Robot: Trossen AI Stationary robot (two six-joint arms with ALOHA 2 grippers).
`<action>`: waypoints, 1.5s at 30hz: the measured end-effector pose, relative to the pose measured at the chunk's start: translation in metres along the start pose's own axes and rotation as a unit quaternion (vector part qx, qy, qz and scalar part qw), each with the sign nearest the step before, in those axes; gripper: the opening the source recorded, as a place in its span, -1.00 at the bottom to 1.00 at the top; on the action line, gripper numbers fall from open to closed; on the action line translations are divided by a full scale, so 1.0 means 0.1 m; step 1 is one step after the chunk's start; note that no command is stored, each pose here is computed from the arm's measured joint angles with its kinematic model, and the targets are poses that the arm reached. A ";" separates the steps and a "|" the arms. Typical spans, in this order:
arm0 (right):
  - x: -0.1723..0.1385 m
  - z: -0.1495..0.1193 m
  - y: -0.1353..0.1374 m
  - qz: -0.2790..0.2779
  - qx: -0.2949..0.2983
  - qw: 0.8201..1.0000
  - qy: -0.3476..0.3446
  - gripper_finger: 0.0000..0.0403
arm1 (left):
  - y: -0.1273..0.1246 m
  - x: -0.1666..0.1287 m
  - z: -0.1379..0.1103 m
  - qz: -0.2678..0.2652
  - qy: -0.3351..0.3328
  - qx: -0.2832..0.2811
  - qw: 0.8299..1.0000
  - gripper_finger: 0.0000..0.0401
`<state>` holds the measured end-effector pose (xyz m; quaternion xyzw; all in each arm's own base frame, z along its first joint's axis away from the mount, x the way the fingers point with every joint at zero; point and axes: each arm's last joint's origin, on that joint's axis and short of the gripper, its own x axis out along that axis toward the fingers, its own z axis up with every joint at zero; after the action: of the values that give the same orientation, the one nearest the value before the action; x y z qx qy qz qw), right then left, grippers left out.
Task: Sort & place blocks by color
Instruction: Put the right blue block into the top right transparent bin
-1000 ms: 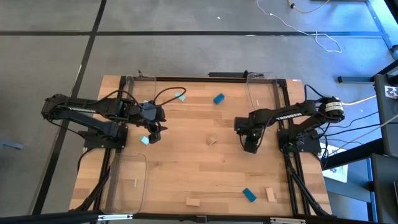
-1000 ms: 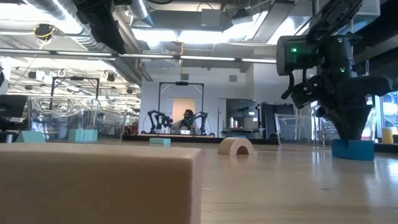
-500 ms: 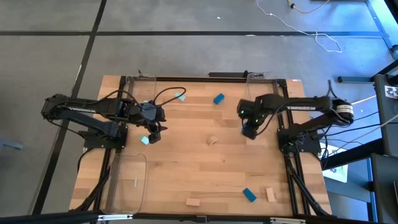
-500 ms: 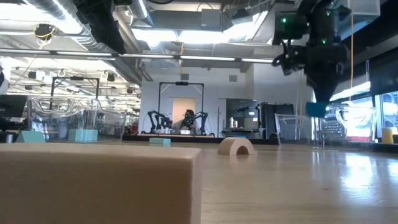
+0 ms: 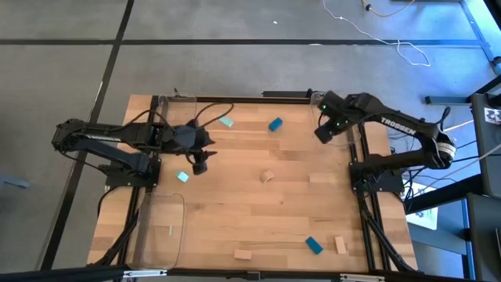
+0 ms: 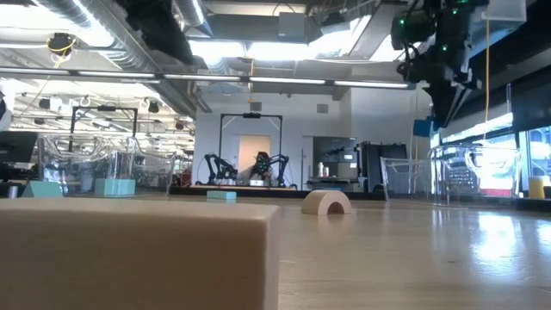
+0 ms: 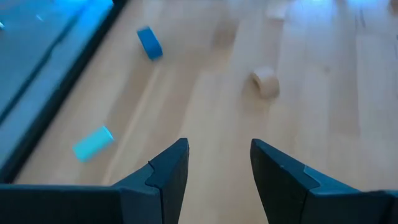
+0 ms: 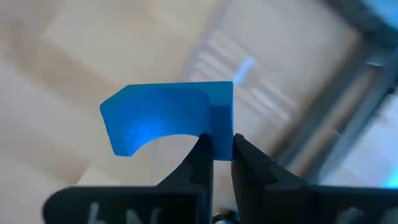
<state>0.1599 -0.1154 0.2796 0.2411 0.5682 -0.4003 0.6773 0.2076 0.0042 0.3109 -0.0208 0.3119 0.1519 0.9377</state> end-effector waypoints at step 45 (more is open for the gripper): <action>0.74 0.05 -0.37 0.025 0.062 0.995 0.078 -0.48 | 0.07 0.02 0.07 0.014 -0.030 -0.005 0.999 -0.18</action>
<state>0.1349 -0.1606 0.2139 0.3275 0.5870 -0.3979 0.6244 0.2109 0.0127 0.3160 -0.0167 0.2833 0.1672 0.9442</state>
